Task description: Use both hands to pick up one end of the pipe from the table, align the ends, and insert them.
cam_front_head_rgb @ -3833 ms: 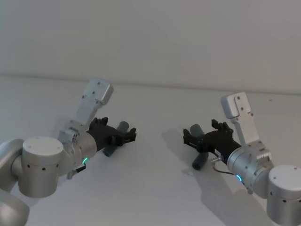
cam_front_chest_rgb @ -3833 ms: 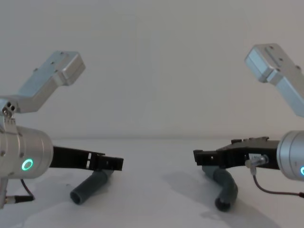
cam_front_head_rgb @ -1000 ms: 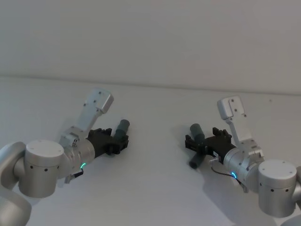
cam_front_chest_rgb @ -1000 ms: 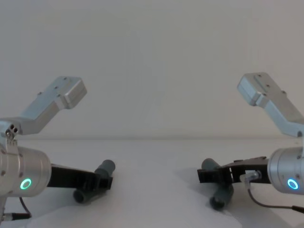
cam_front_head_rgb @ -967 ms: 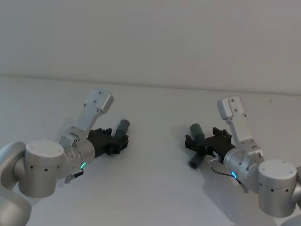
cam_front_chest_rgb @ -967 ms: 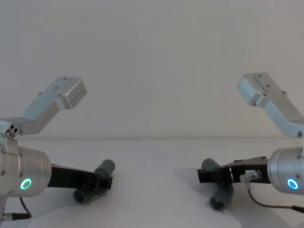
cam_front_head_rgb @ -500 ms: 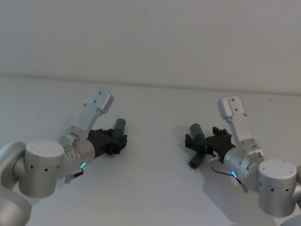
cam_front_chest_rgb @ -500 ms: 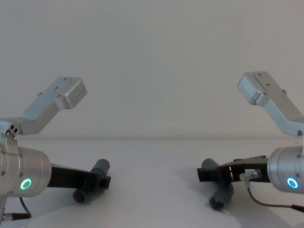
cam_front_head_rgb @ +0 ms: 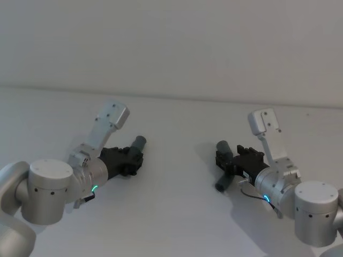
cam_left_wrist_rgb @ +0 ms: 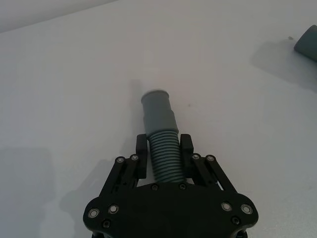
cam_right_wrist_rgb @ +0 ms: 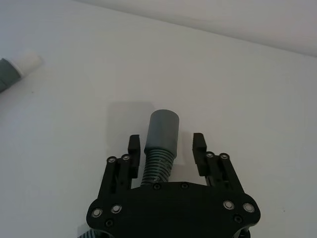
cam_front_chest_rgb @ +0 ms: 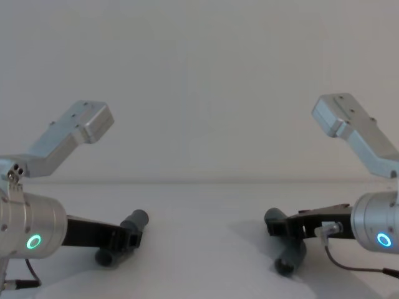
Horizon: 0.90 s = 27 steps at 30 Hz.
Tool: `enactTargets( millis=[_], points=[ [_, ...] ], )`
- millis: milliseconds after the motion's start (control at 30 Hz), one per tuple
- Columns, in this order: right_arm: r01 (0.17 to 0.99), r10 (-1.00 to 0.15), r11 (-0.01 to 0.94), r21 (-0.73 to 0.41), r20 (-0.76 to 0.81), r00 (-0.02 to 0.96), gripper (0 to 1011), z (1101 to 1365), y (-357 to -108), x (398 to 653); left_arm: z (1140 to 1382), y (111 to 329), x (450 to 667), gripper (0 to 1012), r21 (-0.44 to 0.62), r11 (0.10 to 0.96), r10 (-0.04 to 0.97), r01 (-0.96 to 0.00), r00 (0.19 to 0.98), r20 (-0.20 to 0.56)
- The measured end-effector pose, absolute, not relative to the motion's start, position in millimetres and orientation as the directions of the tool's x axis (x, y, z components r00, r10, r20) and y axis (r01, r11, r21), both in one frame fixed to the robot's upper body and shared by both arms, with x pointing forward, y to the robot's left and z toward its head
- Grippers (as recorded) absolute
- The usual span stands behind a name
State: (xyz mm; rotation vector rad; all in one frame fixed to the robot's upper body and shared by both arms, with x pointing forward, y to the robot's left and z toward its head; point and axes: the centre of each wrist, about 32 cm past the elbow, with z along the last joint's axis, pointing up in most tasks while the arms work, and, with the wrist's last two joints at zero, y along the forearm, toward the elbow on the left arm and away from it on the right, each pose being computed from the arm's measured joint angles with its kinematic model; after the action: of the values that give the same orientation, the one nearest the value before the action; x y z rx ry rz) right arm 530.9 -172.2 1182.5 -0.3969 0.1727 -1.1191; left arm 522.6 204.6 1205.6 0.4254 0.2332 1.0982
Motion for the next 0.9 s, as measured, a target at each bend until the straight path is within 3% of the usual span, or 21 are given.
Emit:
enactTargets(
  millis=[333,433,900],
  points=[
    [0.839,-0.9,0.376,-0.394,0.063,0.432,327,1182.5,-172.2,530.9,1205.4,204.6,522.6,320,0.444,0.386,0.897,-0.809,0.442,0.026],
    [0.839,-0.9,0.376,-0.394,0.062,0.432,278,1182.4,-172.2,530.9,1205.3,204.6,522.6,315,0.445,0.386,0.897,-0.808,0.442,0.026],
    [0.839,-0.9,0.376,-0.394,0.063,0.432,244,1182.4,-172.2,530.9,1205.4,204.7,522.6,315,0.444,0.385,0.897,-0.809,0.442,0.026]
  ],
)
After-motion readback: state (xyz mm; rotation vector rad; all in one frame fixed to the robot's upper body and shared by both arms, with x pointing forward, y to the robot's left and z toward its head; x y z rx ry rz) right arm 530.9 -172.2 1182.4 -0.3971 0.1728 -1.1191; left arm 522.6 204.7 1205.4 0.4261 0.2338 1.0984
